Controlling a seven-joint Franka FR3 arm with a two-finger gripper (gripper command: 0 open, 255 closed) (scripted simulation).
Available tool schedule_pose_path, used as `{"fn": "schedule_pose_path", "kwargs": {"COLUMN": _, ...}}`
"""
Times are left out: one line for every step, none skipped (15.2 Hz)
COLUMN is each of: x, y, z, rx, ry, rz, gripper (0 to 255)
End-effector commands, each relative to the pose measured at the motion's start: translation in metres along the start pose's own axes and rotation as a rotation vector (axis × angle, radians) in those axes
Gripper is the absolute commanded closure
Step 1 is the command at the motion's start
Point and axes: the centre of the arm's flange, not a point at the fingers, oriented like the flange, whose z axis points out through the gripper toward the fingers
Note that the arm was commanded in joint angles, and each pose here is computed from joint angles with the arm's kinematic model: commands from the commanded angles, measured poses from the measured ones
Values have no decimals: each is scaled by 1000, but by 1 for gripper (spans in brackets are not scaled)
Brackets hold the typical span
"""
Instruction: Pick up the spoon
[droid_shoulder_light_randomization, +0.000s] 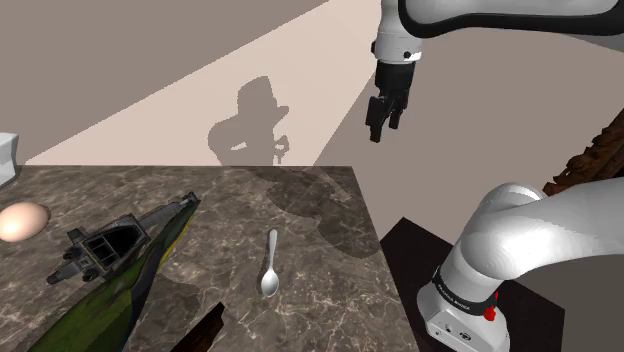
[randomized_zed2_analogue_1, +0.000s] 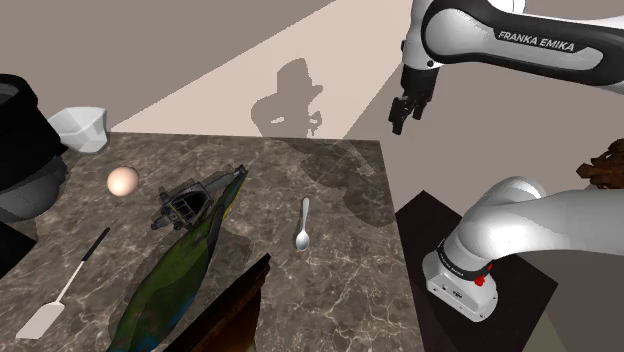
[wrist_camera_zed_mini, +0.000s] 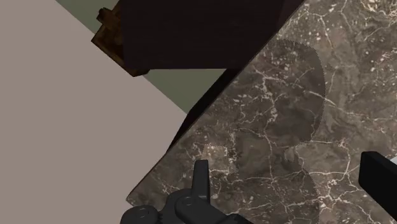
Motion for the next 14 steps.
{"fn": "schedule_pose_path", "kwargs": {"x": 0, "y": 0, "z": 0, "rx": 0, "ry": 0, "rz": 0, "gripper": 0}}
{"fn": "schedule_pose_path", "kwargs": {"x": 1, "y": -9, "z": 9, "rx": 9, "ry": -1, "rz": 26, "gripper": 0}}
{"fn": "schedule_pose_path", "kwargs": {"x": 2, "y": -17, "z": 17, "rx": 17, "ry": -2, "rz": 52, "gripper": 0}}
{"fn": "schedule_pose_path", "kwargs": {"x": 3, "y": -26, "z": 26, "rx": 26, "ry": -3, "rz": 79, "gripper": 0}}
{"fn": "schedule_pose_path", "kwargs": {"x": 4, "y": -34, "z": 34, "rx": 35, "ry": -4, "rz": 105, "gripper": 0}}
{"fn": "schedule_pose_path", "kwargs": {"x": 6, "y": -43, "z": 43, "rx": 43, "ry": -5, "rz": 131, "gripper": 0}}
{"fn": "schedule_pose_path", "kwargs": {"x": 8, "y": -52, "z": 51, "rx": 52, "ry": -6, "rz": 157, "gripper": 0}}
{"fn": "schedule_pose_path", "kwargs": {"x": 10, "y": -61, "z": 59, "rx": 61, "ry": -7, "rz": 183, "gripper": 0}}
{"fn": "schedule_pose_path", "kwargs": {"x": 12, "y": -70, "z": 68, "rx": 69, "ry": -8, "rz": 209, "gripper": 0}}
{"fn": "schedule_pose_path", "kwargs": {"x": 14, "y": -78, "z": 76, "rx": 78, "ry": -9, "rz": 236, "gripper": 0}}
{"fn": "schedule_pose_path", "kwargs": {"x": 17, "y": -87, "z": 84, "rx": 87, "ry": -10, "rz": 262, "gripper": 0}}
{"fn": "schedule_pose_path", "kwargs": {"x": 20, "y": -96, "z": 92, "rx": 96, "ry": -11, "rz": 288, "gripper": 0}}
{"fn": "schedule_pose_path", "kwargs": {"x": 23, "y": -105, "z": 100, "rx": 104, "ry": -12, "rz": 314, "gripper": 0}}
{"fn": "schedule_pose_path", "kwargs": {"x": 27, "y": -114, "z": 108, "rx": 113, "ry": -13, "rz": 340, "gripper": 0}}
